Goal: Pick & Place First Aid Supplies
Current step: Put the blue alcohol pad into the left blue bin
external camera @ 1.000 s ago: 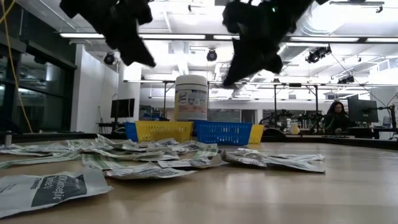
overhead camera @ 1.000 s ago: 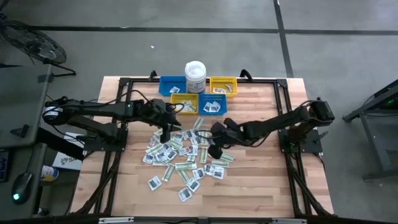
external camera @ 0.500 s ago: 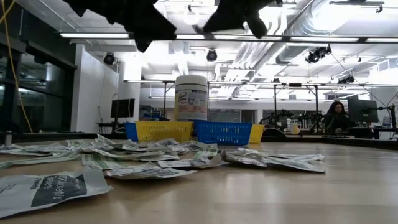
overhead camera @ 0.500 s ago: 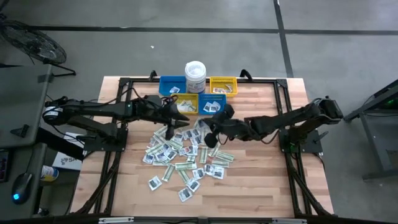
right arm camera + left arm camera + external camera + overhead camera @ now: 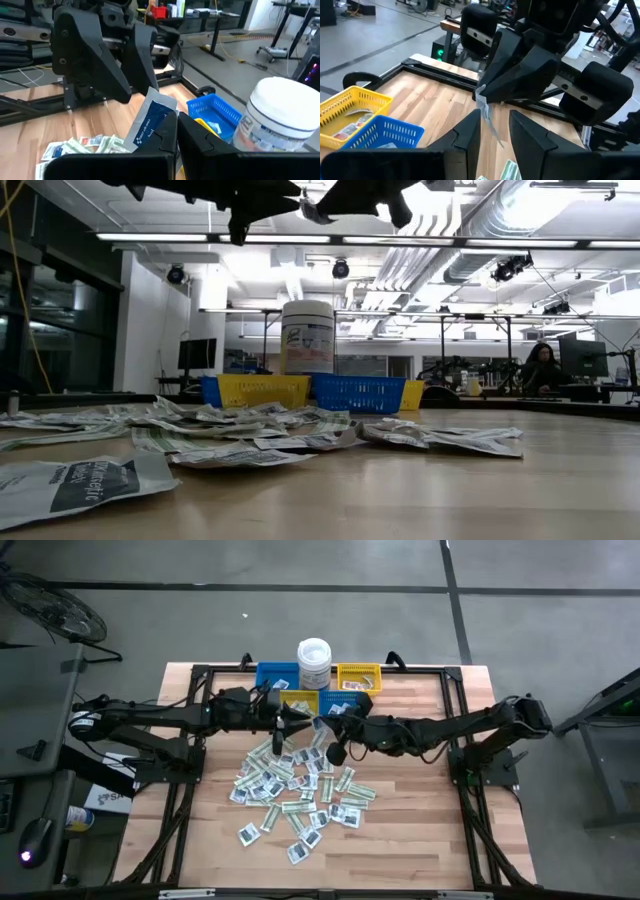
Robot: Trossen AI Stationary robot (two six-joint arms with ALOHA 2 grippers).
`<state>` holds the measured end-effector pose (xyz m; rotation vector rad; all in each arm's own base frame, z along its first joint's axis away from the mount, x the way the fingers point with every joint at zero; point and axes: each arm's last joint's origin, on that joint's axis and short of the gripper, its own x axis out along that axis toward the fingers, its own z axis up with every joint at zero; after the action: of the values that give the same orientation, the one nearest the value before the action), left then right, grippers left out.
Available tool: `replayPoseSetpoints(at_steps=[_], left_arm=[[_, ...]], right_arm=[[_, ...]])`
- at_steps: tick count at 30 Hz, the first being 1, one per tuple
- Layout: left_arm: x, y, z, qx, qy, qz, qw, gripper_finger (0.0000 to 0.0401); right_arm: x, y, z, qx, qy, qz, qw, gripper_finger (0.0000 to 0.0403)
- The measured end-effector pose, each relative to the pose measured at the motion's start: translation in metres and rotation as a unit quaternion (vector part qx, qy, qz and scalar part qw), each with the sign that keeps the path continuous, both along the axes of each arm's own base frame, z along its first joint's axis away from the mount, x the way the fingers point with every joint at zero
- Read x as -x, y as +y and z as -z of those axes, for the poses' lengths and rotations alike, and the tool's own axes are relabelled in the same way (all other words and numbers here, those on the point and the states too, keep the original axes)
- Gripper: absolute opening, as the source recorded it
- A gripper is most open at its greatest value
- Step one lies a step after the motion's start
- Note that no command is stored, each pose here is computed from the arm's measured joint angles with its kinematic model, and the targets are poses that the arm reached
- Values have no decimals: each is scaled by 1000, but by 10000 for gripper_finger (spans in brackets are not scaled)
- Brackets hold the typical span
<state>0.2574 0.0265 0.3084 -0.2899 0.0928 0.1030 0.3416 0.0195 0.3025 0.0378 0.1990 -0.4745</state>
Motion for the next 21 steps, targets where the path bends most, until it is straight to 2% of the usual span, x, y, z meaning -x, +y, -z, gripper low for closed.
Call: replayPoseSetpoints(at_steps=[8,17,21], left_arm=[[-2,0,4,19,7,-6,1000,103],[-11,2,12,56,15,-19,998,102],[-16,2,14,65,4,-18,998,71]], right_arm=[[-2,-4,-7,27,-22,-13,999,3],[-3,-3,-10,25,-36,-36,998,3],[-3,-4,-10,32,-32,-43,998,1]])
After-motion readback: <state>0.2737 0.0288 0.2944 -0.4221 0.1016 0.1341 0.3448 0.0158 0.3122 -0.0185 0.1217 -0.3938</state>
